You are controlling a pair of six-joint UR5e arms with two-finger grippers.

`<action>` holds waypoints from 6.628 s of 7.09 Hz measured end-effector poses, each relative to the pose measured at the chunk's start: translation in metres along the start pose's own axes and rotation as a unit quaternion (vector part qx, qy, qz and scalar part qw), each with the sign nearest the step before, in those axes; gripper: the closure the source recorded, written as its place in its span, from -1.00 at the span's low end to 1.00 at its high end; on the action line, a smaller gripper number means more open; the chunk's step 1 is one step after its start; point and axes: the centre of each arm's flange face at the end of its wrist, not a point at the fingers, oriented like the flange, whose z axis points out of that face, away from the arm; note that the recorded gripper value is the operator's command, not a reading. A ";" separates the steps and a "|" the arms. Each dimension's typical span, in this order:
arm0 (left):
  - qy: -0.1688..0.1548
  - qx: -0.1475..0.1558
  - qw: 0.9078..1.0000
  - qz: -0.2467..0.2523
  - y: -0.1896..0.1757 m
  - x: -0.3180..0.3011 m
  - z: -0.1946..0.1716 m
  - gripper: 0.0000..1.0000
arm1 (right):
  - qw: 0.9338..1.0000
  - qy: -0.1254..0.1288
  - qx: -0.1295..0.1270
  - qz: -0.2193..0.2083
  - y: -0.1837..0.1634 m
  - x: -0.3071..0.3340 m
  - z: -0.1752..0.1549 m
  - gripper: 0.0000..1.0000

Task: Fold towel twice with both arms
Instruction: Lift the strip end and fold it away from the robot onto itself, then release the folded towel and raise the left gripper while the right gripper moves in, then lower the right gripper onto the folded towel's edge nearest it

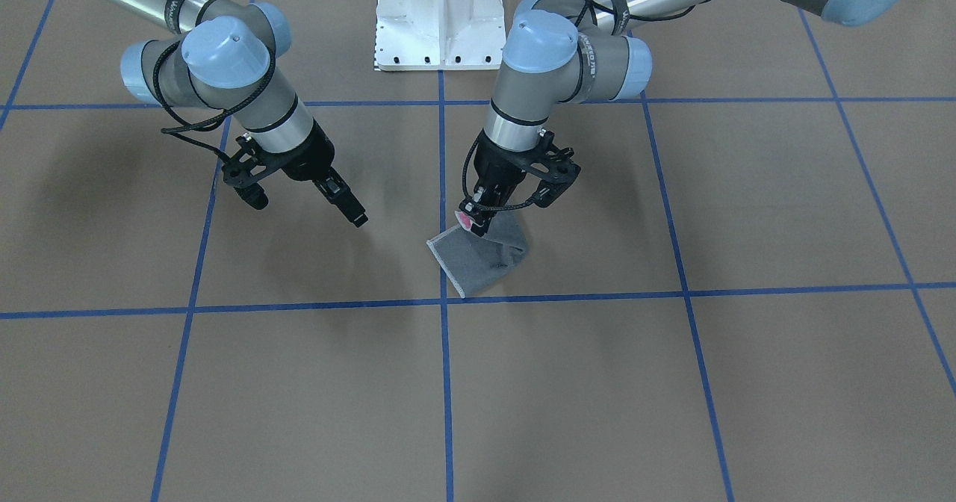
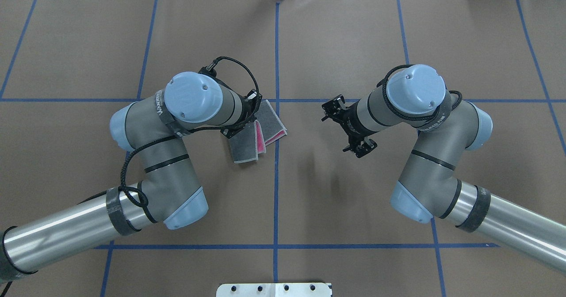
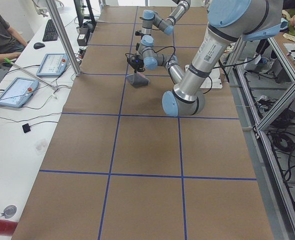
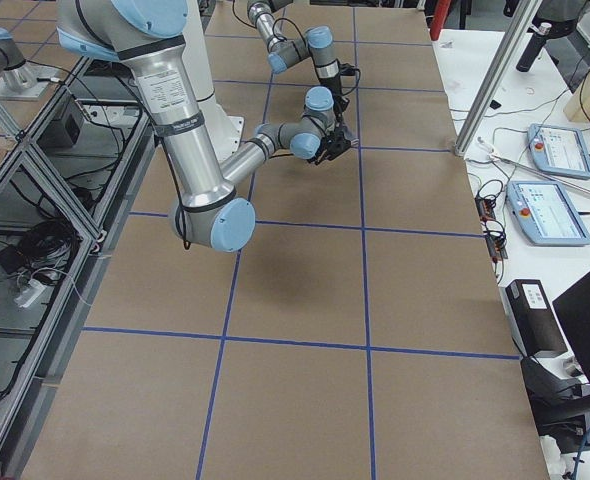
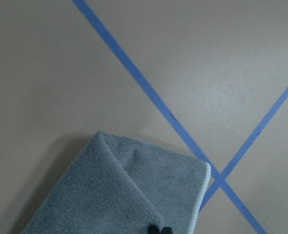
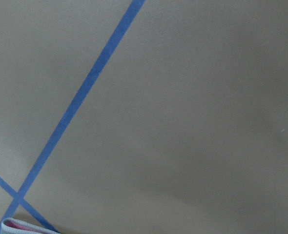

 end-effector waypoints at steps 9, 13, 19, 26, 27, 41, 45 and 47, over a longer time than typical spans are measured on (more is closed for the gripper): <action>0.014 0.025 0.999 -0.014 -0.032 0.059 0.043 -0.52 | 1.000 -0.001 0.000 0.000 0.001 0.000 -0.001 -1.00; 0.030 0.022 0.999 -0.013 -0.034 0.082 0.060 -1.00 | 1.000 -0.002 0.010 -0.003 0.004 0.004 0.005 -1.00; 0.039 -0.072 0.997 -0.011 -0.085 0.013 -0.035 -1.00 | 0.998 -0.026 0.051 -0.001 0.047 -0.059 0.035 -0.95; 0.032 -0.074 0.997 -0.016 -0.100 -0.002 -0.051 -1.00 | 0.994 -0.038 0.089 -0.041 0.084 -0.104 0.084 -0.54; 0.032 -0.074 0.997 -0.016 -0.100 -0.002 -0.052 -1.00 | 0.994 -0.037 0.092 -0.044 0.083 -0.104 0.087 -0.48; 0.027 -0.072 0.997 -0.017 -0.098 -0.006 -0.046 -1.00 | 0.991 -0.039 0.107 -0.063 0.102 -0.094 0.070 1.00; 0.029 -0.072 0.997 -0.017 -0.100 -0.004 -0.048 -1.00 | 0.990 -0.032 0.113 -0.073 0.115 -0.073 0.085 0.07; 0.030 -0.071 0.997 -0.017 -0.101 -0.004 -0.049 -1.00 | 0.991 -0.030 0.112 -0.072 0.115 -0.071 0.086 0.14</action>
